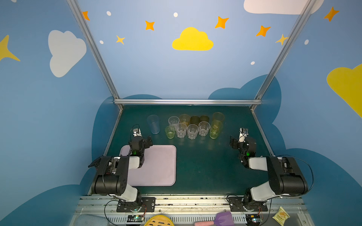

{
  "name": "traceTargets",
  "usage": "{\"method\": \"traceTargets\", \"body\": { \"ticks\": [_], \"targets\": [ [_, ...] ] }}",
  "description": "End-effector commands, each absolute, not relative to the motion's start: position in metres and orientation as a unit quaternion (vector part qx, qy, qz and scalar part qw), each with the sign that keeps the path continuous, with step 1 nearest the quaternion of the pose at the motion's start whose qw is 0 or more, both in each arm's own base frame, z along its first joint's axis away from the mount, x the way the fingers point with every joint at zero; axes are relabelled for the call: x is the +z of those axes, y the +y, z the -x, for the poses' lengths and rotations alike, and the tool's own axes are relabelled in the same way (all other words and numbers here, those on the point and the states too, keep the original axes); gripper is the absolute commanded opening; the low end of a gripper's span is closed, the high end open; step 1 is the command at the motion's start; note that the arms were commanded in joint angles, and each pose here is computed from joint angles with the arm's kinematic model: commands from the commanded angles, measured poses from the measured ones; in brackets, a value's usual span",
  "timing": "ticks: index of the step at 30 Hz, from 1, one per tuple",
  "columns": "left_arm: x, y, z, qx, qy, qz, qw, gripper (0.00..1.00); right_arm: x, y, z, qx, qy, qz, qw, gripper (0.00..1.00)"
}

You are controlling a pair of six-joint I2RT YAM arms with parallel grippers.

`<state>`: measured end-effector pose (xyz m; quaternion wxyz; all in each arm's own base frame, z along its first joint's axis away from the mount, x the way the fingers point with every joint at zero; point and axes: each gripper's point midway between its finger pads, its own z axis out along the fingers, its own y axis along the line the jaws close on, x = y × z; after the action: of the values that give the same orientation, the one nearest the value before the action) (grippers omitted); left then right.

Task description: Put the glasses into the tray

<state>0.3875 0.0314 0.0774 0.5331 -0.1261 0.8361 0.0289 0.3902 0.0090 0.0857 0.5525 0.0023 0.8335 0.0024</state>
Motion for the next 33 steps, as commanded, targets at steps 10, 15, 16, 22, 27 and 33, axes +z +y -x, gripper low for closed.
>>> {"method": "traceTargets", "body": {
  "ticks": [10,15,16,22,27,33],
  "targets": [
    [0.084,0.032,-0.392,0.025,0.836,0.127,0.533,1.0,0.091,0.035,-0.391,0.051,0.823,0.065,0.561,0.87],
    [0.101,0.038,-0.386,0.039,0.827,0.144,0.542,1.0,0.105,0.031,-0.388,0.029,0.825,0.051,0.562,0.87],
    [0.103,0.039,-0.383,0.041,0.825,0.146,0.545,1.0,0.112,0.03,-0.387,0.026,0.825,0.047,0.562,0.87],
    [0.115,0.025,-0.378,0.072,0.824,0.121,0.549,1.0,0.128,0.008,-0.357,-0.002,0.832,-0.032,0.554,0.87],
    [0.132,0.016,-0.376,0.111,0.82,0.114,0.551,1.0,0.139,-0.019,-0.321,-0.011,0.837,-0.152,0.526,0.88],
    [0.167,-0.006,-0.363,0.103,0.818,0.122,0.553,1.0,0.154,-0.014,-0.292,0.037,0.85,-0.205,0.484,0.88]
  ]
}}
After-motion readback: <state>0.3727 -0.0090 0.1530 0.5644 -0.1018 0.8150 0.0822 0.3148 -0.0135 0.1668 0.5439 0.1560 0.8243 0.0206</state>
